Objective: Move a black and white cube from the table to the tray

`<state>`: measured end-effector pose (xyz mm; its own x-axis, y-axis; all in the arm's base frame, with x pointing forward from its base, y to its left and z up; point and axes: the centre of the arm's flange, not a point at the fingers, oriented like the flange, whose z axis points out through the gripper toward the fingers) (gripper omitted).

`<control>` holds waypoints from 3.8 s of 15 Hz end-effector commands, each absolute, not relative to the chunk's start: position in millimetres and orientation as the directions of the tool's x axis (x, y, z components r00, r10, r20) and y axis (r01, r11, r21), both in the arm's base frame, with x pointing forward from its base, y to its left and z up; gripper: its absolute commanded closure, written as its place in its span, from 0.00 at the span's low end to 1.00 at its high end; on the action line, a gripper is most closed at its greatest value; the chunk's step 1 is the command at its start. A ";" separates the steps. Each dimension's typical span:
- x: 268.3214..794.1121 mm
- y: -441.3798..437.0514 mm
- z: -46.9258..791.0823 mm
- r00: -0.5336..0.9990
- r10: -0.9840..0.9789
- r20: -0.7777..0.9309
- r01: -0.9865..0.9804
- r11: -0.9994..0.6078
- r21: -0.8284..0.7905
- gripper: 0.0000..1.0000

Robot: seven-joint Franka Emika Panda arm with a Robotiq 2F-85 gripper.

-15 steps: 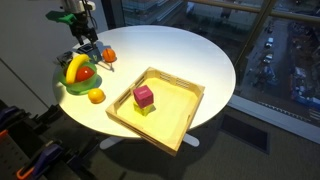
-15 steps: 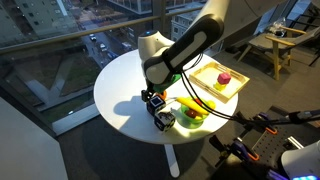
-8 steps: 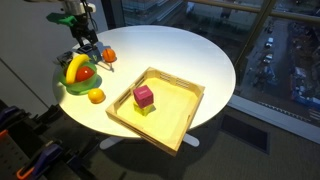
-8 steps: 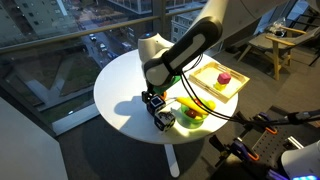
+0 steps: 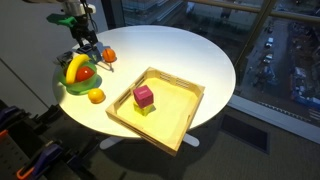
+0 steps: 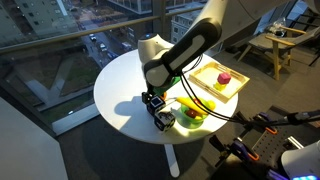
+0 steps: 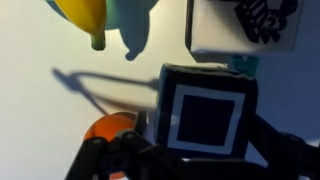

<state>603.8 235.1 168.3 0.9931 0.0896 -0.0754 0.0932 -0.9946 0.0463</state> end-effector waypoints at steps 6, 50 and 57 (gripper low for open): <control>606.4 241.5 162.0 0.992 0.101 -0.078 0.106 -0.992 0.062 0.43; 568.9 21.3 336.5 0.950 -0.312 0.028 -0.311 -0.949 -0.046 0.95; 562.8 -5.0 327.1 0.930 -0.362 0.054 -0.360 -0.932 -0.051 0.96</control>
